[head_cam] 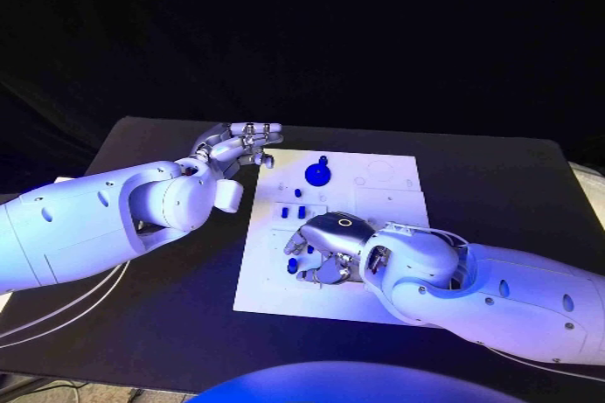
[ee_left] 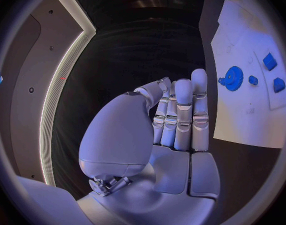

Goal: Assemble the parts on the task board

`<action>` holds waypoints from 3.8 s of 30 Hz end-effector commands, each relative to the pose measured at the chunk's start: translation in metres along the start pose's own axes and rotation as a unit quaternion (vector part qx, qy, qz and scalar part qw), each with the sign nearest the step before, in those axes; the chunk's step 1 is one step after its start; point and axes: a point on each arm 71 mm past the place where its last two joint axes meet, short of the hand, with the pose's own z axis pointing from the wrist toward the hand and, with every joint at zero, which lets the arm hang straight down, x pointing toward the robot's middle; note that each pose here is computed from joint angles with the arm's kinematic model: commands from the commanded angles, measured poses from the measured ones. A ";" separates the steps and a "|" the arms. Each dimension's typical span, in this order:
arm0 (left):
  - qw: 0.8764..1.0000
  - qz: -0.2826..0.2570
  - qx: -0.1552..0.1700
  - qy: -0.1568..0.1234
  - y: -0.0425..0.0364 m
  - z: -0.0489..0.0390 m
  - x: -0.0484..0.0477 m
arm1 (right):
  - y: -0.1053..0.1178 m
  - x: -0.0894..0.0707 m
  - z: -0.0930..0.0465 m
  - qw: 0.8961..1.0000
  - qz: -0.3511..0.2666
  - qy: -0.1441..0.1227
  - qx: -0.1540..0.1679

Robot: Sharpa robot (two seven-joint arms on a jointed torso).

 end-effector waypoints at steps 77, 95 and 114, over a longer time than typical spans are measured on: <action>1.000 -0.009 -0.011 0.010 0.0094 -0.0017 -0.0020 | -0.097 -0.004 -0.125 0.942 0.123 -0.027 0.311; 1.000 -0.010 -0.012 0.012 0.0103 -0.0020 -0.0007 | -0.073 -0.007 -0.109 0.935 0.206 -0.006 0.290; 1.000 -0.010 -0.013 0.013 0.0103 -0.0026 -0.0007 | -0.062 0.006 -0.091 0.939 0.201 0.041 0.275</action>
